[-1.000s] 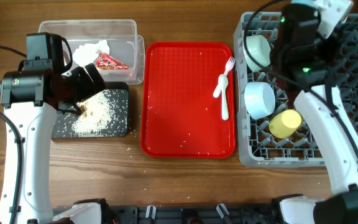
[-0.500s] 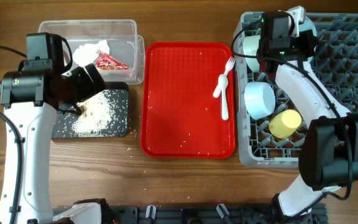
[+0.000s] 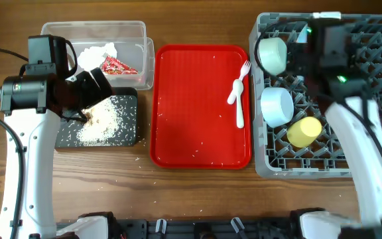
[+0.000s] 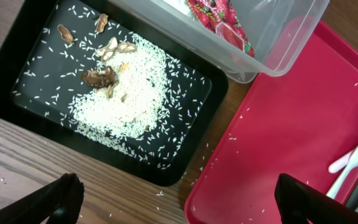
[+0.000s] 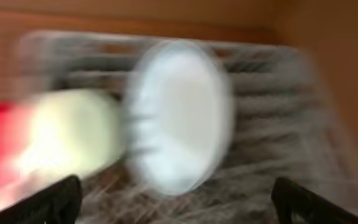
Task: Sort waste into correct bins and load items into the dishwasher rack
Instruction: 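Reach the right gripper to the white spoon and fork on the tray, then grasp the white spoon and fork together with the right gripper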
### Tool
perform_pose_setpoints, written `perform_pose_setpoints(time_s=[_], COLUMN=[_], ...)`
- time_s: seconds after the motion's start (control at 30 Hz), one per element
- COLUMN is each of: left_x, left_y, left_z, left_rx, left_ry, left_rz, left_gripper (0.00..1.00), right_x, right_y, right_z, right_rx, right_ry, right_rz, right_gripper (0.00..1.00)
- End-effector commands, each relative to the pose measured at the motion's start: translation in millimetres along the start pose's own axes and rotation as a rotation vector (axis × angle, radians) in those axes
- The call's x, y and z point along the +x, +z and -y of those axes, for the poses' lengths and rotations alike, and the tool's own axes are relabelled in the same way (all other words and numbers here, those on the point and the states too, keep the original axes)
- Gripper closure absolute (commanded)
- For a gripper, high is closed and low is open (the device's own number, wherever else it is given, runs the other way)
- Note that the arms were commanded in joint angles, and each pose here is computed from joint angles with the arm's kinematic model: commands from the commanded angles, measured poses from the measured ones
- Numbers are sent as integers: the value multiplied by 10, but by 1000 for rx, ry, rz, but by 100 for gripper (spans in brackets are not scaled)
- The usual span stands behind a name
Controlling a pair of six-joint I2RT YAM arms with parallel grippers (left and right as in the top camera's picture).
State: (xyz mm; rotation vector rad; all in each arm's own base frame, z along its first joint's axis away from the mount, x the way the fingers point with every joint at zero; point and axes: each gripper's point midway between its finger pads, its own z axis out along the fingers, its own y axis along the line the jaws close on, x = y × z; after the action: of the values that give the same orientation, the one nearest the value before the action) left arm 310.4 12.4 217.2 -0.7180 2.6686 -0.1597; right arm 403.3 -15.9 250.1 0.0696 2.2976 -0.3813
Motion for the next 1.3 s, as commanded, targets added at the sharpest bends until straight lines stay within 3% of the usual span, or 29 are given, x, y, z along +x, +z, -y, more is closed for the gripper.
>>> perform_pose_setpoints(time_s=[0.0,0.07,0.17,0.4,0.53,0.73,0.8,0.87,1.03,1.27], left_x=[-16,-16,-16,-16,-16,-17,-16,-16,-16,-16], left_y=[-21,-21,-21,-21,-21,-21,-21,-21,-21,-21], left_z=[9,9,9,9,9,10,9,9,9,9], left_rx=[10,10,10,10,10,11,10,10,10,10], left_ry=[5,5,5,5,5,5,5,5,5,5], left_rz=[6,6,6,6,6,6,6,6,6,6], left_gripper=[0,0,0,0,0,0,0,0,0,0], right_x=[-218,-334,-262,680,1119,1387,1489,1543,1634,1730], right_y=[-936,-1153,-1148,-381,155,563,687,759,922,1085], right_z=[-1110,-1285,-1607,-2323,-2238,-2179,-2191,-2194,-2216,-2159], right_rx=[-819,-962,-984,-666,-408,-248,-216,-198,-164,-119], right_ry=[152,195,136,133,163,142,121,110,88,83], right_rz=[59,78,53,-320,-439,-466,-478,-482,-477,-483], right_gripper=[0,0,0,0,0,0,2,12,19,23])
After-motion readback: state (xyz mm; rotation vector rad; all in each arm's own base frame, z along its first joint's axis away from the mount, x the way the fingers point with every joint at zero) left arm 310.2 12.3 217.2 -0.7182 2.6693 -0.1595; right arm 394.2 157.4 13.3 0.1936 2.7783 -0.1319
